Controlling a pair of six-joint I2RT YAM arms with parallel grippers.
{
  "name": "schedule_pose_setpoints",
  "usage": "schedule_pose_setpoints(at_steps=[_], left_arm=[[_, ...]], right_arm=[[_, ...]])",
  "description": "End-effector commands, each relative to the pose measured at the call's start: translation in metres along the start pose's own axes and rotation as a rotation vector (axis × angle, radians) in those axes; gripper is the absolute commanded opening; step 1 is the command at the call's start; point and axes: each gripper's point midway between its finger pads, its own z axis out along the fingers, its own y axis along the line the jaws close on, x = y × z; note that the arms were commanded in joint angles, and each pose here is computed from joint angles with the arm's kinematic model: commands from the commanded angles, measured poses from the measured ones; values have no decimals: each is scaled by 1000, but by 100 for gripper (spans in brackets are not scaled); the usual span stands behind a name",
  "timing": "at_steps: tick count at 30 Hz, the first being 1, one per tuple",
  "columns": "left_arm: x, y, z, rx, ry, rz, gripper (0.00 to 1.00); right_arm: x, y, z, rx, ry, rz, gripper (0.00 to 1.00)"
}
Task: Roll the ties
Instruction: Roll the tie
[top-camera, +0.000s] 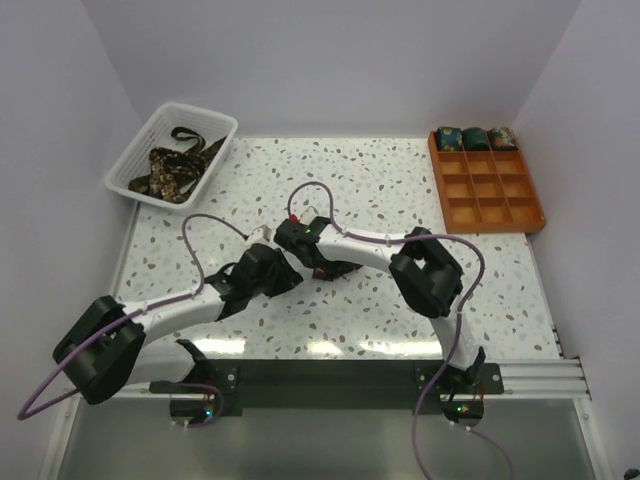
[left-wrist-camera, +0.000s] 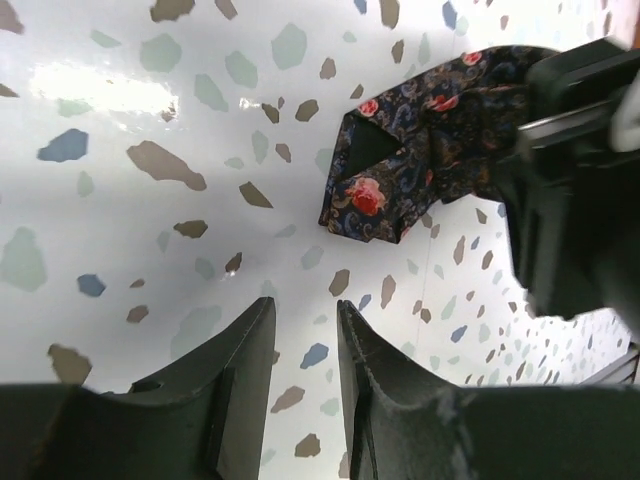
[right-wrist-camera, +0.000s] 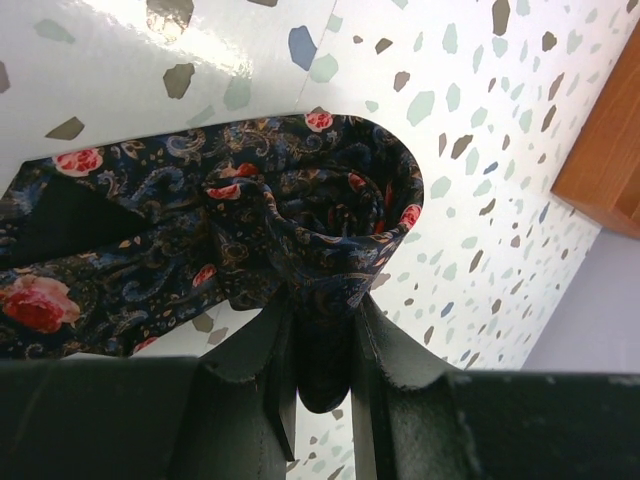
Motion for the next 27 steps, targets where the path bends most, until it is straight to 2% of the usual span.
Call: schedule_pose_setpoints(at_steps=[1,3,9,12,15,23,27], left_arm=[[-15,5,-18,-22,-85,-6,37],[-18,12,-31,-44,-110,-2,37],[-30,24,-62,-68,-184,-1,37],[-30,29,-73,-62,-207,-29,37],[-29,32,-82,-48,-223,-52,37],[-35,44,-101,-57,-280,-76,37],[-39,46,-110,-56,-307,-83,37]], right_arm=[[-10,1,-11,61,-35,22,17],[-8,5,-12,77,-30,6,24],[-7,16,-13,113,-24,-24,25],[-6,20,-15,145,-19,-47,36],[-7,25,-18,146,-22,-52,39],[-13,36,-32,19,-35,-26,46],[-17,47,-38,-72,-39,-1,55]])
